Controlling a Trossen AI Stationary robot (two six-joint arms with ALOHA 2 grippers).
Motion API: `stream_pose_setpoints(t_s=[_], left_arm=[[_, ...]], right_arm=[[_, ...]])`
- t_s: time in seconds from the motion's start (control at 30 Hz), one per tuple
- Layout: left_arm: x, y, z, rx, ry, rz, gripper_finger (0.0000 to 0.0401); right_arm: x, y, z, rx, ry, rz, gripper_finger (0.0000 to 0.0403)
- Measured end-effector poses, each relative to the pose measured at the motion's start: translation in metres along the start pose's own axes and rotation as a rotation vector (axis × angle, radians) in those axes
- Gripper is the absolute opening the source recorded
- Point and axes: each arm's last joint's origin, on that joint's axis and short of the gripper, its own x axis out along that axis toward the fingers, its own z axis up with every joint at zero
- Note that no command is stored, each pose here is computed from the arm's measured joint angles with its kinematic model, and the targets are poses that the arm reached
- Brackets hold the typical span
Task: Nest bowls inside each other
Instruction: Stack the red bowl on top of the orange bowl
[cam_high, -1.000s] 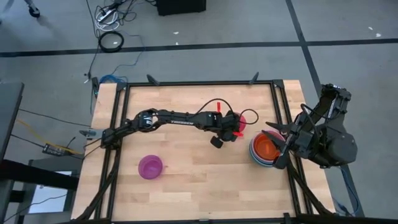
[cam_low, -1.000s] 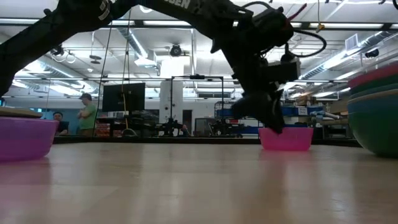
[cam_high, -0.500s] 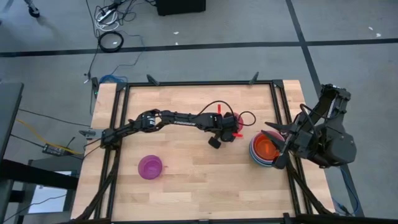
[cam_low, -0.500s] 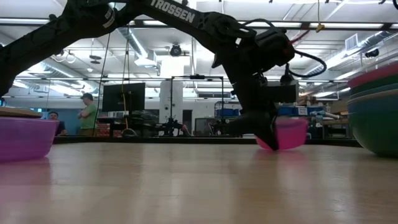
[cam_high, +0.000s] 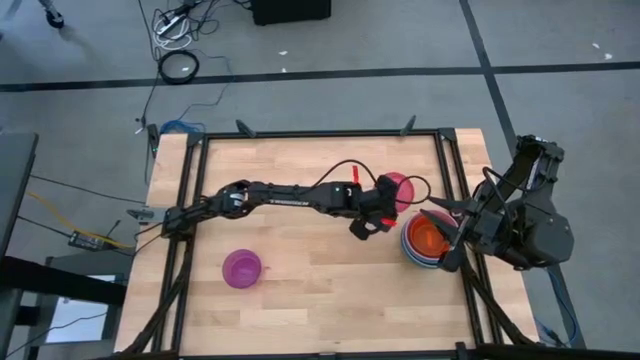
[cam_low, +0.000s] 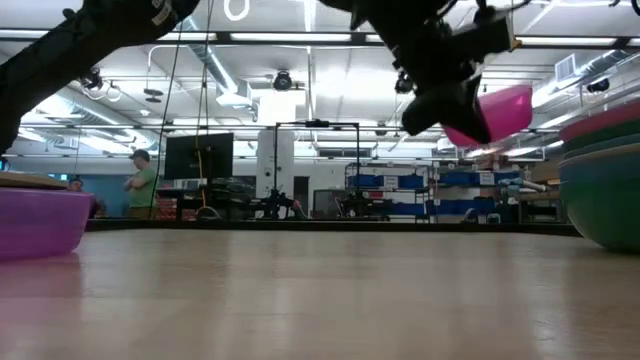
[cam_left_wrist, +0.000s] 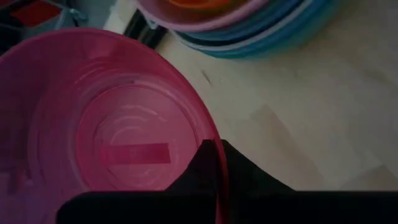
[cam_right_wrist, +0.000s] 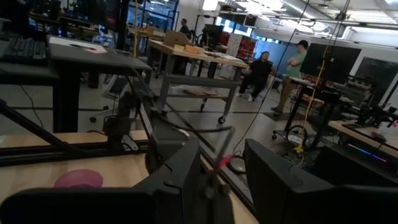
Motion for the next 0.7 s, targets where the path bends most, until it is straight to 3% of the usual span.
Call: stream_pose_setpoints(t_s=[0.1,0.33,0.5,0.7], left_arm=[[-0.011,-0.001,0.008,0.006,-0.033,-0.004,0.0004],[-0.031,-0.018,0.036,0.035,-0.306,-0.187,0.0004],[-0.034,-0.019,0.045,0.03,-0.38,-0.173,0.0004],[-0.035,0.0,0.05,-0.141,-0.608,-0.213,0.0005]], right_arm=[[0.0,0.0,0.0,-0.003,0.0,0.0,0.0112],[0.0,0.0,-0.001,-0.009,0.0,-0.001,0.0112],[0.0,0.0,-0.001,-0.009,0.0,-0.001,0.0112],[0.001,0.0,-0.001,-0.009,0.001,-0.007,0.0112]])
